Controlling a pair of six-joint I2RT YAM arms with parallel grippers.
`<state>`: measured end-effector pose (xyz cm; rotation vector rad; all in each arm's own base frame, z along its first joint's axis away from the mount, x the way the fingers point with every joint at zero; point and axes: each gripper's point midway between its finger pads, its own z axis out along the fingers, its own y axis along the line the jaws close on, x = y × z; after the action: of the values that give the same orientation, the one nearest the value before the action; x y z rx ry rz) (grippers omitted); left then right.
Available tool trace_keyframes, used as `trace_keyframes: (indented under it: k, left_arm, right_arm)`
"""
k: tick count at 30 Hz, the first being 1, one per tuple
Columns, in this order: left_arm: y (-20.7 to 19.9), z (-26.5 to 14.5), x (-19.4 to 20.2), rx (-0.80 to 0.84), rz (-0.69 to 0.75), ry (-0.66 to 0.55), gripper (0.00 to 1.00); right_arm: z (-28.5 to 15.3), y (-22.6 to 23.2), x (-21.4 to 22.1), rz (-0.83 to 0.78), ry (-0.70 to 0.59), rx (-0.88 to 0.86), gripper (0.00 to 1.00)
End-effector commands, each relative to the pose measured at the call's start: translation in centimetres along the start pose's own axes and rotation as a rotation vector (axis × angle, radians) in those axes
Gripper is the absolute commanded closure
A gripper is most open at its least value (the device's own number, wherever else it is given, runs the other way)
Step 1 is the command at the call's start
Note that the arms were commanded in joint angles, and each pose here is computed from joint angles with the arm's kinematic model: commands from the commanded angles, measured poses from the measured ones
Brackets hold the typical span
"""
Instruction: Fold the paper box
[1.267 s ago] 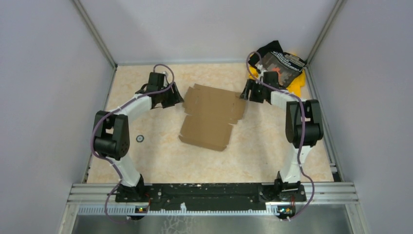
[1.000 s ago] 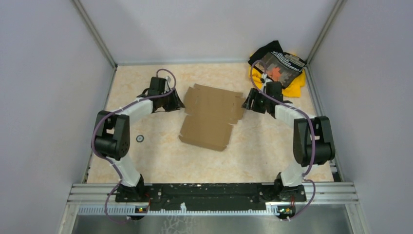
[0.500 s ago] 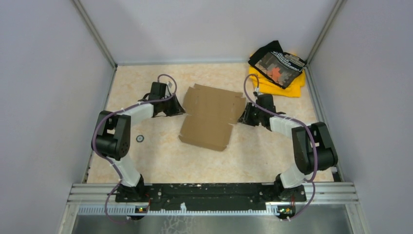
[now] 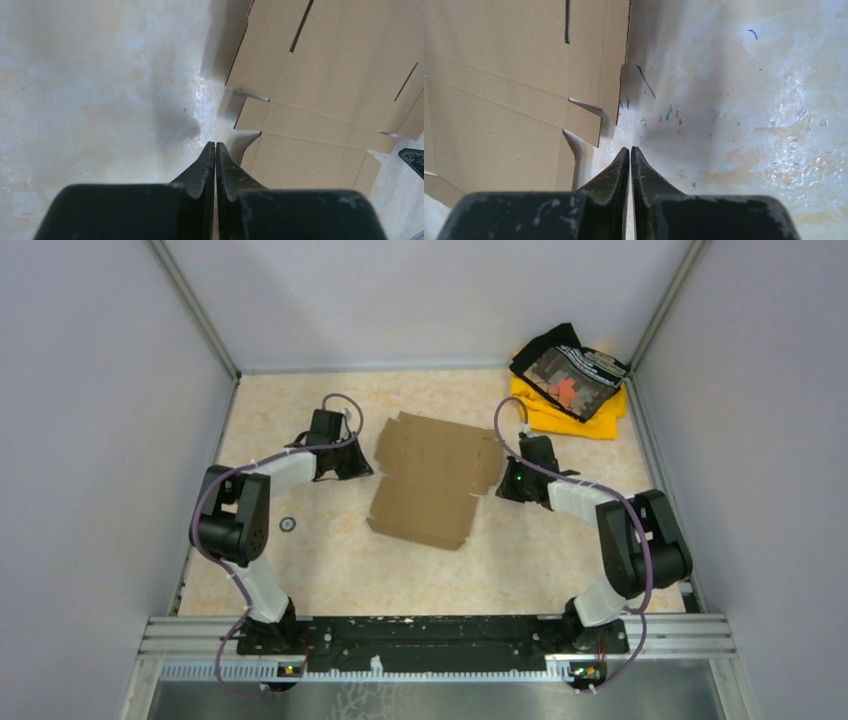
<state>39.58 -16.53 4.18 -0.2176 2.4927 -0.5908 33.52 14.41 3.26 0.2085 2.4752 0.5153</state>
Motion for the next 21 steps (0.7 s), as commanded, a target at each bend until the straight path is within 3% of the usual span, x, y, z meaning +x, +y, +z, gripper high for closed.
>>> trace_keyframes:
  k: [1, 21]
  left_arm:
    - [0.3, 0.9, -0.8, -0.033, 0.028, 0.001, 0.95]
    - [-1.1, 3.1, -0.7, -0.011, 0.057, 0.013, 0.96]
  right_arm:
    - [0.2, 0.4, -1.6, -0.041, -0.045, 0.044, 0.96]
    - [2.2, 2.6, -1.6, -0.049, -0.033, 0.028, 0.96]
